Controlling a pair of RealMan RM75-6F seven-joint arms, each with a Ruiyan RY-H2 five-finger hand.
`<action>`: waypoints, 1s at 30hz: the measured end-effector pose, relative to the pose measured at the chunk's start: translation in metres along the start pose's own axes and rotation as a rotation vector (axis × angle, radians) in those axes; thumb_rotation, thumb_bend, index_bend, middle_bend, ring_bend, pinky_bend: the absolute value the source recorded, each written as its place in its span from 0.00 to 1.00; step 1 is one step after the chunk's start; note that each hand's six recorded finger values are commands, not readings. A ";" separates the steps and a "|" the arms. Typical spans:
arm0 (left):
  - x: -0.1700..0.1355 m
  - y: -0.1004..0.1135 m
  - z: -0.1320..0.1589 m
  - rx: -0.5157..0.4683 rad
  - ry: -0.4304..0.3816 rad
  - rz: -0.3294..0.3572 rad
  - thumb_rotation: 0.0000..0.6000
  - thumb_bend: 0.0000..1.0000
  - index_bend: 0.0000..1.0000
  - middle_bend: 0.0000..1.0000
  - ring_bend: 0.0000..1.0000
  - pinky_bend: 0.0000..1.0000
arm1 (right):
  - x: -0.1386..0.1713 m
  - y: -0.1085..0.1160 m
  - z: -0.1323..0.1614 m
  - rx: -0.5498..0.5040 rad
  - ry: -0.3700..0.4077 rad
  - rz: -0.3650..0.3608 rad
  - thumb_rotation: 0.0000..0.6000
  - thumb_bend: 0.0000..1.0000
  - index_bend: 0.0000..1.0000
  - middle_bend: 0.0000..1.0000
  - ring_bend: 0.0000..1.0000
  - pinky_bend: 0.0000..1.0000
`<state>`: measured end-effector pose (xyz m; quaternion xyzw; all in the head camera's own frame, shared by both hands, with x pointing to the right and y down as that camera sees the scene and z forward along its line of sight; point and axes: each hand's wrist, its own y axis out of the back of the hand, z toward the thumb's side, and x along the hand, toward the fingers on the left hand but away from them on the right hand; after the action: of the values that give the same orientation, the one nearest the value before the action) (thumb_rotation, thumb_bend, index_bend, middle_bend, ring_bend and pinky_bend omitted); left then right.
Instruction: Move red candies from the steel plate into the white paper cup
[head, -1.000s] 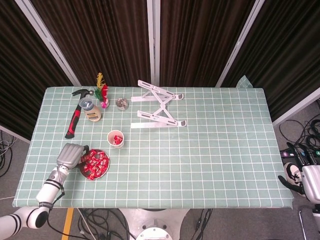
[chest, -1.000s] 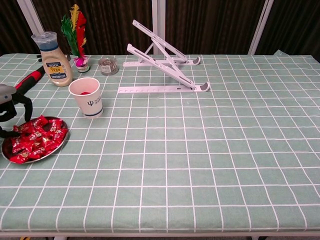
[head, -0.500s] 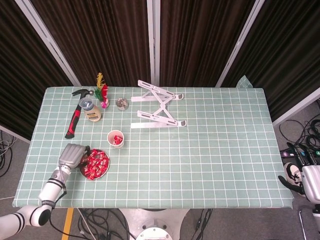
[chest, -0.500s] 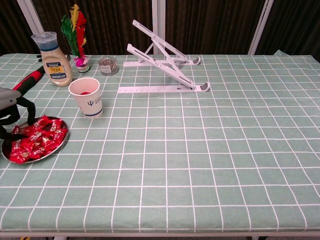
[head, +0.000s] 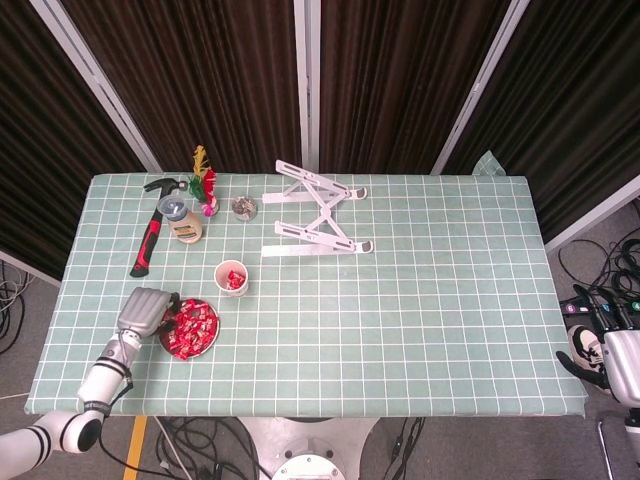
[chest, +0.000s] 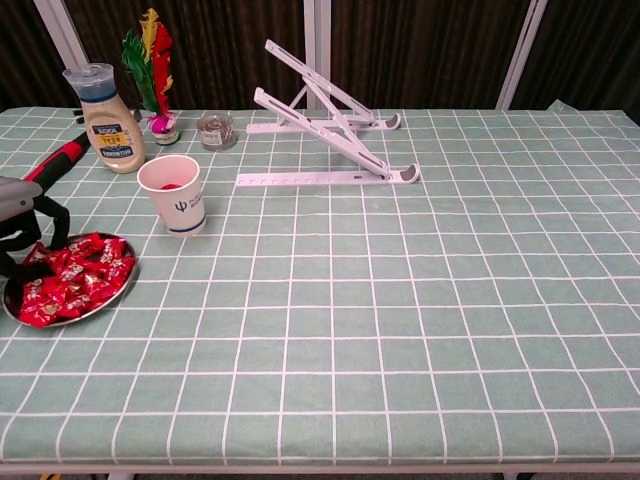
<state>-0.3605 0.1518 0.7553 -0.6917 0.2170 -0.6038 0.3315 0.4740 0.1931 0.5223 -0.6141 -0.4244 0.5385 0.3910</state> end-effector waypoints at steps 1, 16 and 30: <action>-0.001 0.002 0.000 -0.007 -0.002 0.006 1.00 0.45 0.68 1.00 1.00 1.00 | 0.000 0.000 0.000 0.000 0.000 -0.001 1.00 0.10 0.08 0.27 0.10 0.38; 0.006 0.107 0.053 -0.110 -0.178 0.221 1.00 0.44 0.66 1.00 1.00 1.00 | 0.002 -0.001 -0.003 -0.006 -0.004 -0.001 1.00 0.10 0.08 0.27 0.10 0.38; 0.061 0.111 0.099 -0.018 -0.212 0.127 1.00 0.43 0.56 1.00 1.00 1.00 | 0.003 -0.001 -0.009 -0.008 -0.021 -0.001 1.00 0.10 0.08 0.27 0.10 0.38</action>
<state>-0.2419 0.0525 0.7121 -0.7396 0.2293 -0.5031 0.3838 0.4826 0.1963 0.5228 -0.6098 -0.4311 0.5428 0.3843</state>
